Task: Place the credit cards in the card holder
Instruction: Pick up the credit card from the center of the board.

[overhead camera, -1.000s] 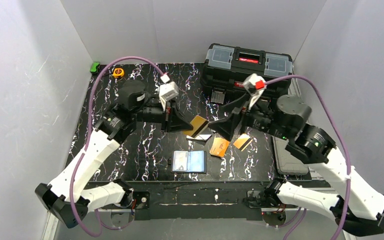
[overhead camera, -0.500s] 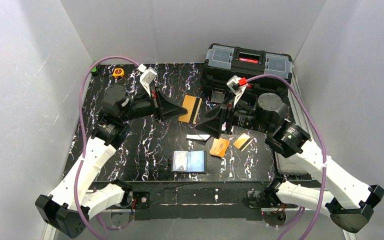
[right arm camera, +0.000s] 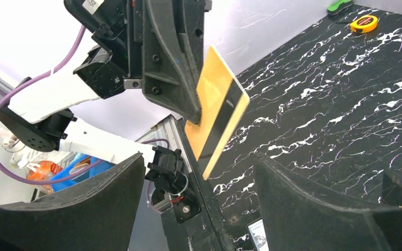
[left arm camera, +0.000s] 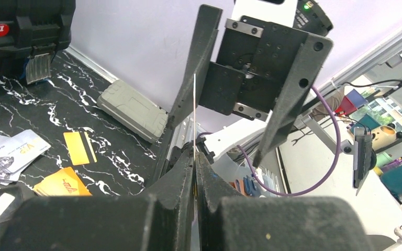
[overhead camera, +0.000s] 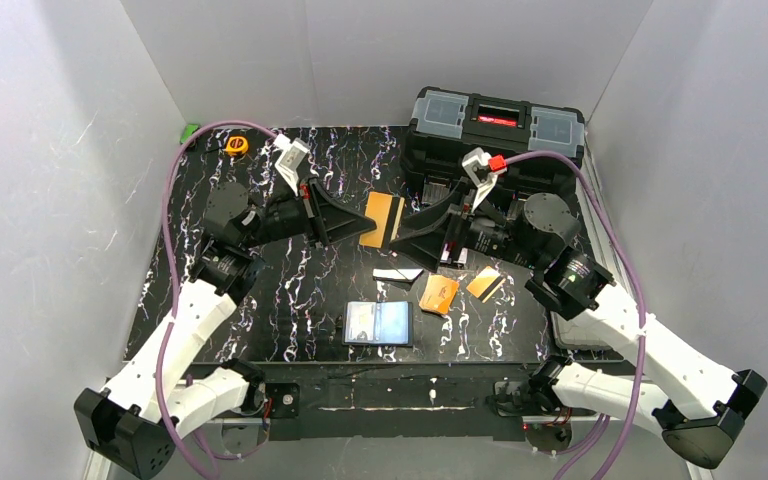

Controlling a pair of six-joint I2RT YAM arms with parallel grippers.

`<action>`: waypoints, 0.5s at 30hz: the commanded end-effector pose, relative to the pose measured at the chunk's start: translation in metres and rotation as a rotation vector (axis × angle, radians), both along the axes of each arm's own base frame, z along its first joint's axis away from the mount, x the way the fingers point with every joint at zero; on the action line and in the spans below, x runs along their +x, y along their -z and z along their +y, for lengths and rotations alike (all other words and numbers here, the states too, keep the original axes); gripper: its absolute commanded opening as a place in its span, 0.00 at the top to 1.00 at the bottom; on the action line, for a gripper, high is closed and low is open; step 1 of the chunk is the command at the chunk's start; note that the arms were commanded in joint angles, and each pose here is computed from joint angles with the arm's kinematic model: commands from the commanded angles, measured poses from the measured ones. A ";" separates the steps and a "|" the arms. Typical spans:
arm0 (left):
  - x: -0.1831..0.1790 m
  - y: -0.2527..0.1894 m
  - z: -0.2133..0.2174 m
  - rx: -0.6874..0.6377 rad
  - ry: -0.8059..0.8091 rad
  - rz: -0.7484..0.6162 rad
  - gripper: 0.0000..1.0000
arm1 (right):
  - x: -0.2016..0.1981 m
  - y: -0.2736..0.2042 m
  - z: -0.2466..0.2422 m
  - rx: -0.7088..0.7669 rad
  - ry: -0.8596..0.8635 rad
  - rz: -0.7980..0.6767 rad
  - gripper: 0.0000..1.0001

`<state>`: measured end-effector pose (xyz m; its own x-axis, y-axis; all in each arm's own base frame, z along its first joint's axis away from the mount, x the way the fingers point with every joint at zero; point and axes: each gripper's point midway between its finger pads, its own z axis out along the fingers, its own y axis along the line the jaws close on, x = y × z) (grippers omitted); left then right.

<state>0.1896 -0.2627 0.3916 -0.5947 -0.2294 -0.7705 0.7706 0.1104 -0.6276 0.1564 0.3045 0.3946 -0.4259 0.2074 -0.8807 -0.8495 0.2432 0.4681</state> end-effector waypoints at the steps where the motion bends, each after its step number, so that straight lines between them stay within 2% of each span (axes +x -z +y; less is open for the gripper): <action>1: -0.019 -0.022 0.008 -0.051 0.032 -0.089 1.00 | 0.002 -0.028 -0.006 0.088 0.029 -0.061 0.19; 7: -0.025 -0.027 0.009 -0.071 0.045 -0.108 1.00 | 0.004 -0.032 0.003 0.116 0.001 -0.038 0.25; 15: -0.028 -0.026 0.011 -0.081 0.033 -0.112 1.00 | -0.002 -0.044 0.018 0.169 -0.096 -0.026 0.52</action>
<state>0.1685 -0.2558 0.4080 -0.5515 -0.2562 -0.7939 0.8123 0.0518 -0.5810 0.1632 0.3182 0.4107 -0.4450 0.2719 -0.8533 -0.8478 0.1793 0.4992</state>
